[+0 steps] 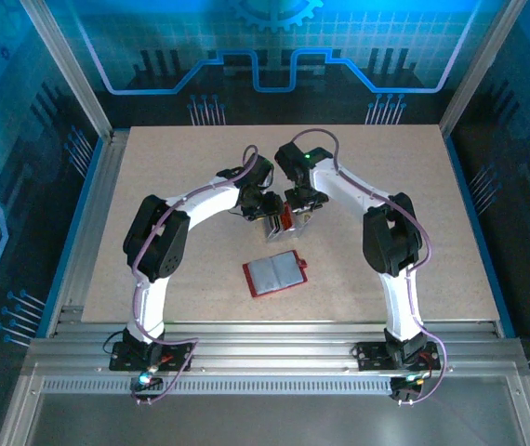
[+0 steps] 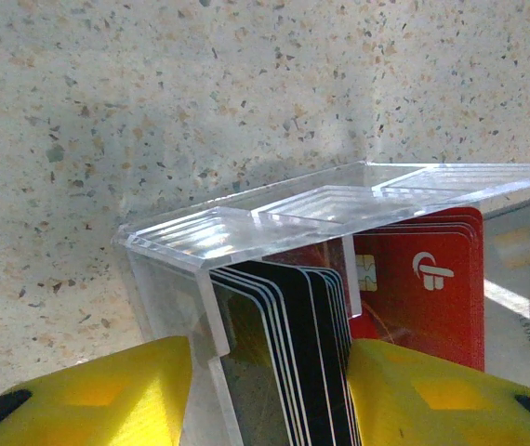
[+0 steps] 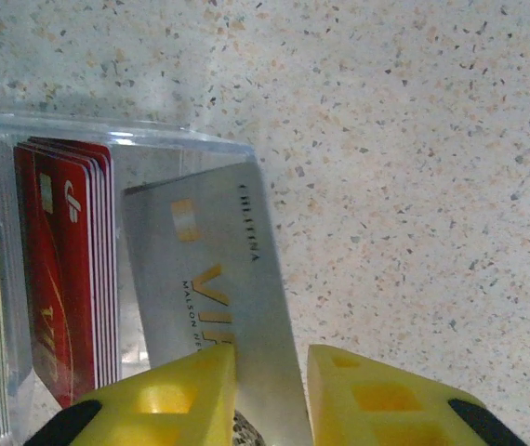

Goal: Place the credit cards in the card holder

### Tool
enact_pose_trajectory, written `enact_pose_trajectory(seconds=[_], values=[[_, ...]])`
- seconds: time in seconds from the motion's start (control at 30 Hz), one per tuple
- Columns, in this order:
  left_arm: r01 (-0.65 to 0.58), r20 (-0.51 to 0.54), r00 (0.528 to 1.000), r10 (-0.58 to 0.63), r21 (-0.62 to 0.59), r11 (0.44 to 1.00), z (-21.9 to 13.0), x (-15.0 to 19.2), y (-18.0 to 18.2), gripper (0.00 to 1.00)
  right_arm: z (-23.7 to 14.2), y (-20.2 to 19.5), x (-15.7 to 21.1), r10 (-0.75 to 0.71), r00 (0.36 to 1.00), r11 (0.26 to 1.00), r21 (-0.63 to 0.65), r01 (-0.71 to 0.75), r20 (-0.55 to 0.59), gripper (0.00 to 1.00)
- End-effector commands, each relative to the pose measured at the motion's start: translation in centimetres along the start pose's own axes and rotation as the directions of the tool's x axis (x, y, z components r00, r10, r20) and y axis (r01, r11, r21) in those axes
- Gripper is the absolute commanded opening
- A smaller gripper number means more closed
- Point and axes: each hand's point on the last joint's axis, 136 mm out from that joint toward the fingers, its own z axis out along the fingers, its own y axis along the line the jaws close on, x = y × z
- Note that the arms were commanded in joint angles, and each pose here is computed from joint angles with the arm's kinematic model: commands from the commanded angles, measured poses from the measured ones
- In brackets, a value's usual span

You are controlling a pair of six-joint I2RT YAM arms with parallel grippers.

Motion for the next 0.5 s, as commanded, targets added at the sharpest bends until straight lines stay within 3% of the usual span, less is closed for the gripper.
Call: enact_pose_trajectory(seconds=[0.0,0.27,0.47], values=[[0.018,-0.102,0.994,-0.030,-0.115,0.993,2.9,2.9,3.9,0.49,-2.6,-0.6,-0.4,-0.012,0.999,1.000,0.018,0.011,0.035,0.27],[0.022,-0.102,0.994,-0.033,-0.110,0.994,2.9,2.8,3.9,0.49,-2.3,0.3,-0.4,-0.025,0.999,1.000,-0.014,0.026,0.025,0.17],[0.023,-0.104,0.994,-0.034,-0.106,0.994,3.0,2.8,4.0,0.49,-1.6,0.4,-0.3,-0.022,1.000,1.000,-0.005,0.022,0.004,0.33]])
